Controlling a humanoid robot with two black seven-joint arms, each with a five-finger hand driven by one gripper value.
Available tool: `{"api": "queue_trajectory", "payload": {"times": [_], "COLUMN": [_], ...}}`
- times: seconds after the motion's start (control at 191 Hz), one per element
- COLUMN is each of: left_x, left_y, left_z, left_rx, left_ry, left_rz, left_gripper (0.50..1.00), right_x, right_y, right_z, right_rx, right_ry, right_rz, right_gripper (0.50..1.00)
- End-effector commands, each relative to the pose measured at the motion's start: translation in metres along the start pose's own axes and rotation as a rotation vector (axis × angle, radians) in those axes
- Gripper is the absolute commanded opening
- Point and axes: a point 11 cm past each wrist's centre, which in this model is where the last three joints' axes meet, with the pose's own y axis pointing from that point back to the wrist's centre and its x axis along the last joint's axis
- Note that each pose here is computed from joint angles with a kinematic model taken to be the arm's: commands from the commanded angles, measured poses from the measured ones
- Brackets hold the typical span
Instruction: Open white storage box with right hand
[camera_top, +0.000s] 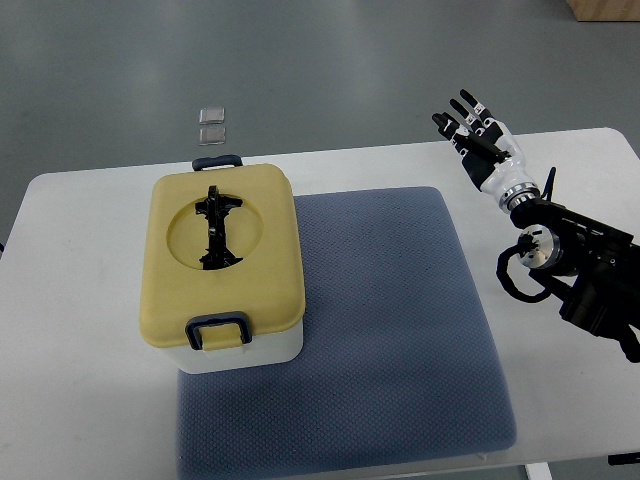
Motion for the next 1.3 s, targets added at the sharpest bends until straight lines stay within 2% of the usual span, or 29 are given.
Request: {"api": "queue_trajectory", "payload": {"times": [0.0, 0.711, 1.296], "left_x": [0.0, 0.001, 0.001], "left_y": [0.0, 0.0, 0.0], "left_z": [0.0, 0.001, 0.001], "left_rx": [0.0, -0.002, -0.002], "left_ry": [0.0, 0.0, 0.0], "left_rz": [-0.001, 0.002, 0.002], "left_gripper": [1.0, 1.0, 1.0], "right_x": [0.0, 0.007, -0.007], "right_y": [0.0, 0.0, -0.007], "right_z": [0.0, -0.003, -0.006], "right_rx": [0.0, 0.008, 0.01], "right_ry": [0.0, 0.012, 0.055], "right_rz": [0.0, 0.019, -0.025], "right_gripper": [0.928, 0.93, 0.93]}}
